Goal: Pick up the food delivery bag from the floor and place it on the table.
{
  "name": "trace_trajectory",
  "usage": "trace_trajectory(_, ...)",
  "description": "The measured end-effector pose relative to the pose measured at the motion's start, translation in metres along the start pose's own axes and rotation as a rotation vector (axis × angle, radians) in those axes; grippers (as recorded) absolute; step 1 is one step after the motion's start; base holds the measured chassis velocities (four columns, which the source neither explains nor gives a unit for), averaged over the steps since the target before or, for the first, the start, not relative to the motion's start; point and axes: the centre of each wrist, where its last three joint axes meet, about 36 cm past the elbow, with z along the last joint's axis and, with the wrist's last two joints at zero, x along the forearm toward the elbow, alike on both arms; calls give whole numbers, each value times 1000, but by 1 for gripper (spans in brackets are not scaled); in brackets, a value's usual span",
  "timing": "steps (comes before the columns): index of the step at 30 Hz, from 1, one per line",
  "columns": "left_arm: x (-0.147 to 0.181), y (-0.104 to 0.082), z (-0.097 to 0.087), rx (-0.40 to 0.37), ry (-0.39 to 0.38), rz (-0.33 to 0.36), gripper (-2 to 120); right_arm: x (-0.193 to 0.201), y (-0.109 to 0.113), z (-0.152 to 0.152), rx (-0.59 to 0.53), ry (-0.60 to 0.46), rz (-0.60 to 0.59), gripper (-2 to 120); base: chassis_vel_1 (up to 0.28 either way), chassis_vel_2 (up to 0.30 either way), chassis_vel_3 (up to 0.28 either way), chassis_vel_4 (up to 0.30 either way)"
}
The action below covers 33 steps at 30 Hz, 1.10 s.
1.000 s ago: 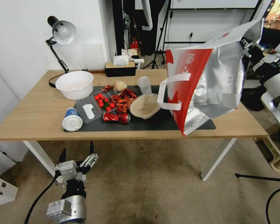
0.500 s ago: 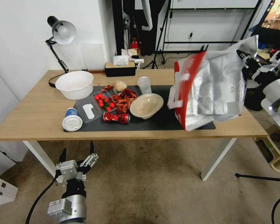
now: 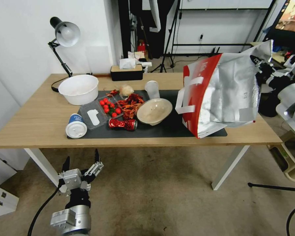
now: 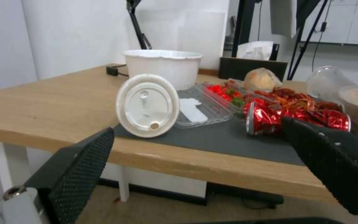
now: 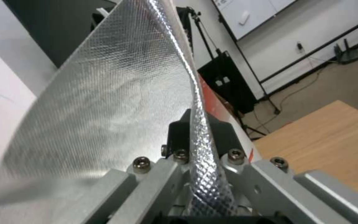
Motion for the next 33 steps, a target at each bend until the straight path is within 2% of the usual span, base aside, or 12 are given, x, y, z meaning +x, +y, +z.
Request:
trace_trajectory(14,2,0,1,-1,5,2,100,-2,-2,1,30,-2,47,0,0,0,0,0)
trace_trajectory(17,4,0,-2,-7,1,14,100,-1,-3,3,66,-8,53,10,0,0,0,0)
trace_trajectory(18,4,0,-2,-7,1,14,100,-1,-3,3,66,-8,53,10,0,0,0,0)
trace_trajectory(22,4,-1,-2,-8,-3,16,100,-3,-5,2,81,-18,53,30,0,0,0,0)
trace_trajectory(24,4,-1,-2,-9,-2,16,100,-3,-5,2,83,-20,53,34,0,0,0,0)
trace_trajectory(25,5,-1,-2,-10,0,16,100,-3,-5,2,86,-22,52,42,0,0,0,0)
trace_trajectory(26,5,-1,-2,-10,0,16,100,-3,-5,2,86,-22,52,42,0,0,0,0)
trace_trajectory(28,6,-1,-1,-11,-1,16,100,-4,-5,2,96,-26,48,52,0,0,0,0)
trace_trajectory(29,6,-1,-1,-11,-1,16,100,-4,-5,2,96,-26,48,52,0,0,0,0)
trace_trajectory(33,6,-1,-1,-11,-1,17,100,-4,-4,2,103,-30,35,65,0,0,0,0)
